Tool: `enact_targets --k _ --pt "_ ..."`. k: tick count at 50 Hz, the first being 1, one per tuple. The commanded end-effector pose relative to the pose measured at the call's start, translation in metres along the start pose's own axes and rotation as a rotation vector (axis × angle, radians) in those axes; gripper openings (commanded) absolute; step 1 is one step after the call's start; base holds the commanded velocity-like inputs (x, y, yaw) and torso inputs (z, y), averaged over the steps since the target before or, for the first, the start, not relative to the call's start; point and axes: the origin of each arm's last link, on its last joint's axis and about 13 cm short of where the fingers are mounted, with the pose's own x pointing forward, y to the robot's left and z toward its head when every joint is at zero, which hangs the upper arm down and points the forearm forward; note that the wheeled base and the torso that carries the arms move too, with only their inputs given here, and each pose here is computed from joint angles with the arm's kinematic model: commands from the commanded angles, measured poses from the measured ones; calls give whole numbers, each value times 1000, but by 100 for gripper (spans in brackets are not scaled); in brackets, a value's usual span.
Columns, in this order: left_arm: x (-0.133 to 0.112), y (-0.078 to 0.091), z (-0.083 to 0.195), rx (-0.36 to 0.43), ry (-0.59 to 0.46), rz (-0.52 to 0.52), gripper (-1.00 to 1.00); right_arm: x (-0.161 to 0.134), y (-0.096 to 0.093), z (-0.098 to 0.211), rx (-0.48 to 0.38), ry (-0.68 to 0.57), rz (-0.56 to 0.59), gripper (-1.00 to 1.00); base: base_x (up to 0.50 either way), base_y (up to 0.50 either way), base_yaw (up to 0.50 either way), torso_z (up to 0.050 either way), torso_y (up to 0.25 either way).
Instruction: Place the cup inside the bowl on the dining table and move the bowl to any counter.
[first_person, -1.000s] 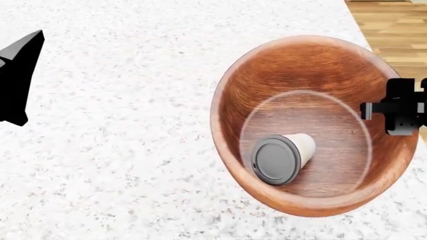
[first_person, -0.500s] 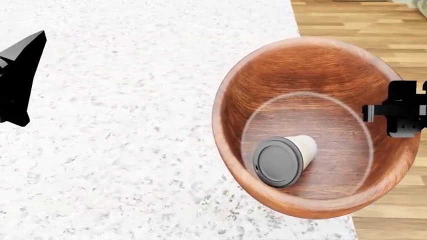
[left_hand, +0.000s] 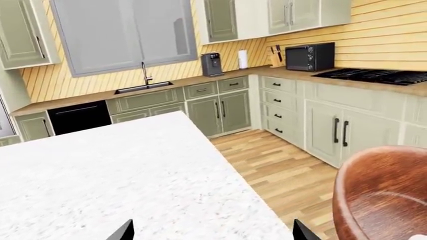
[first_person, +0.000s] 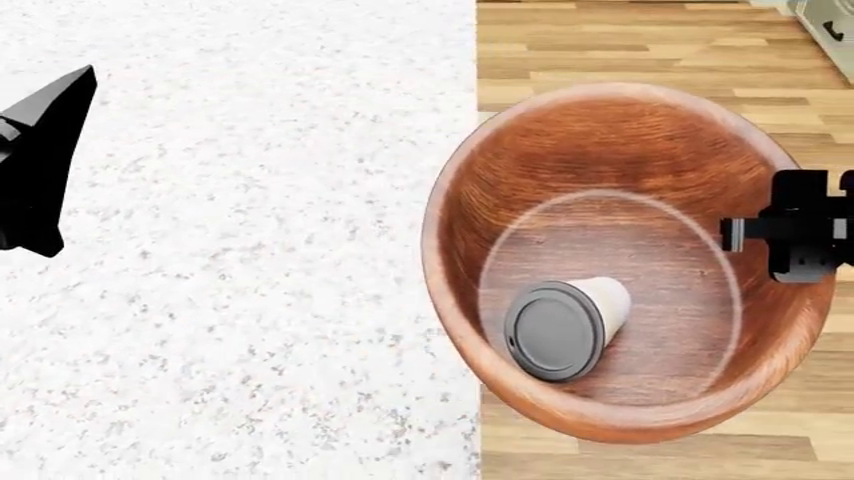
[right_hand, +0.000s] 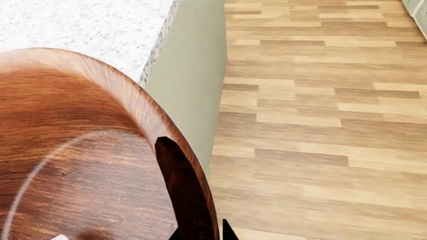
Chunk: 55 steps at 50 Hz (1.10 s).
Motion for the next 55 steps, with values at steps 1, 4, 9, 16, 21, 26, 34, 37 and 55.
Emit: enact_targets --k 1,4,9,16,21,26,34,37,55 --pt "0 1 1 -8 -18 15 100 -3 1 5 10 -30 25 -100 1 -500 0 0 0" --pt "2 1 0 -10 -17 14 100 -3 0 5 11 -29 24 -100 1 -500 0 0 0" --pt "2 1 2 -9 -21 13 100 -4 1 6 11 -30 21 -100 1 -500 0 0 2" --pt "1 1 0 -12 -18 14 100 -3 1 4 11 -28 21 -100 1 -500 0 0 0" --pt "0 1 0 -12 -19 15 100 -3 1 4 10 -27 20 -100 0 -500 0 0 0" --pt "1 1 -1 -12 -14 14 100 -3 0 3 8 -26 18 -100 1 -500 0 0 0" --pt "0 1 -2 -14 -13 13 100 0 0 2 5 -29 24 -100 5 -500 0 0 1" --pt "1 0 -1 -13 -14 13 100 -1 1 4 5 -34 28 -100 19 -500 0 3 0" --pt "0 1 -3 -17 -14 14 100 6 3 0 -15 -50 34 -100 237 -383 0 0 1"
